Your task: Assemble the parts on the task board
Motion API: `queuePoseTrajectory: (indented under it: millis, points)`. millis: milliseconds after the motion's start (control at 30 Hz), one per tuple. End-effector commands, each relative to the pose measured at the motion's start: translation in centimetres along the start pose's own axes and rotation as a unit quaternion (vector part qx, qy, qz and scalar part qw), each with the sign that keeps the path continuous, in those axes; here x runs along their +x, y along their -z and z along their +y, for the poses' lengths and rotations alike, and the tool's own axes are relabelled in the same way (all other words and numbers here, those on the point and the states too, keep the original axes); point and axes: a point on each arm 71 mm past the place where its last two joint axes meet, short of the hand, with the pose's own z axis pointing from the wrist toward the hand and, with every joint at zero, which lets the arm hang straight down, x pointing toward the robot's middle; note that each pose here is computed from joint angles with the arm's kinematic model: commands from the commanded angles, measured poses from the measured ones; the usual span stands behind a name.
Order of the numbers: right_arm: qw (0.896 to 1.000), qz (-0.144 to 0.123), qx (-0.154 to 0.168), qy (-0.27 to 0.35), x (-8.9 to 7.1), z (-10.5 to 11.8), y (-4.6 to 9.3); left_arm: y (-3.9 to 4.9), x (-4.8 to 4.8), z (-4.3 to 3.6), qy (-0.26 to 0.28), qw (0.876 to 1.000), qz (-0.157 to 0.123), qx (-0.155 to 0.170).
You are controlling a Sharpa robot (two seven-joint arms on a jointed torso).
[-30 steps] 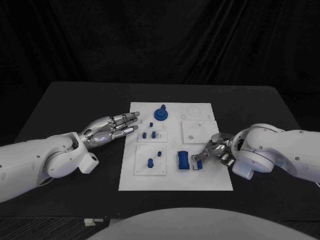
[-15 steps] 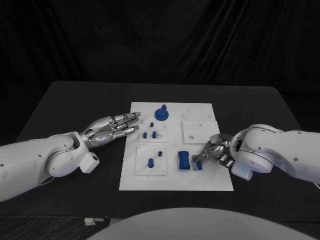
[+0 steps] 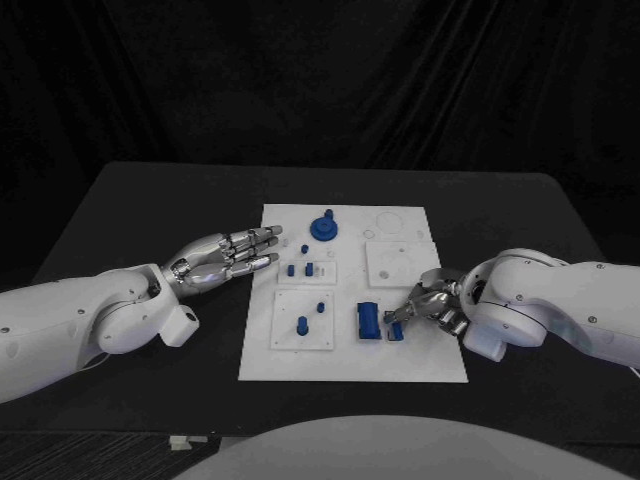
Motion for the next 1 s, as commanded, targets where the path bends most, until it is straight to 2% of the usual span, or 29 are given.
queuePoseTrajectory:
  millis: [33, 367, 567, 733, 900, 1000]
  points:
    - [1.000, 0.004, 0.004, 0.009, 0.2, 0.0, 0.0, -0.07, 0.25, 0.08, 0.009, 1.000, 0.007, 0.003]
    - [1.000, 0.006, 0.003, 0.011, 0.2, 0.0, -0.1, 0.15, 0.37, 0.45, 0.012, 1.000, 0.007, -0.001]
    - [1.000, -0.004, 0.001, 0.003, 0.1, -0.2, 0.2, 0.32, 0.35, 0.54, 0.012, 1.000, 0.005, -0.001]
    - [0.999, -0.031, -0.019, 0.001, -0.4, -0.5, 1.1, 0.46, 0.28, 0.56, 0.011, 1.000, 0.002, -0.001]
    - [0.995, -0.067, -0.055, 0.055, -0.6, -0.4, 2.4, 0.58, 0.19, 0.57, 0.010, 1.000, 0.000, -0.002]
    - [0.991, -0.073, -0.066, 0.086, -0.5, -0.4, 2.8, 0.61, 0.17, 0.57, 0.010, 1.000, -0.001, -0.002]
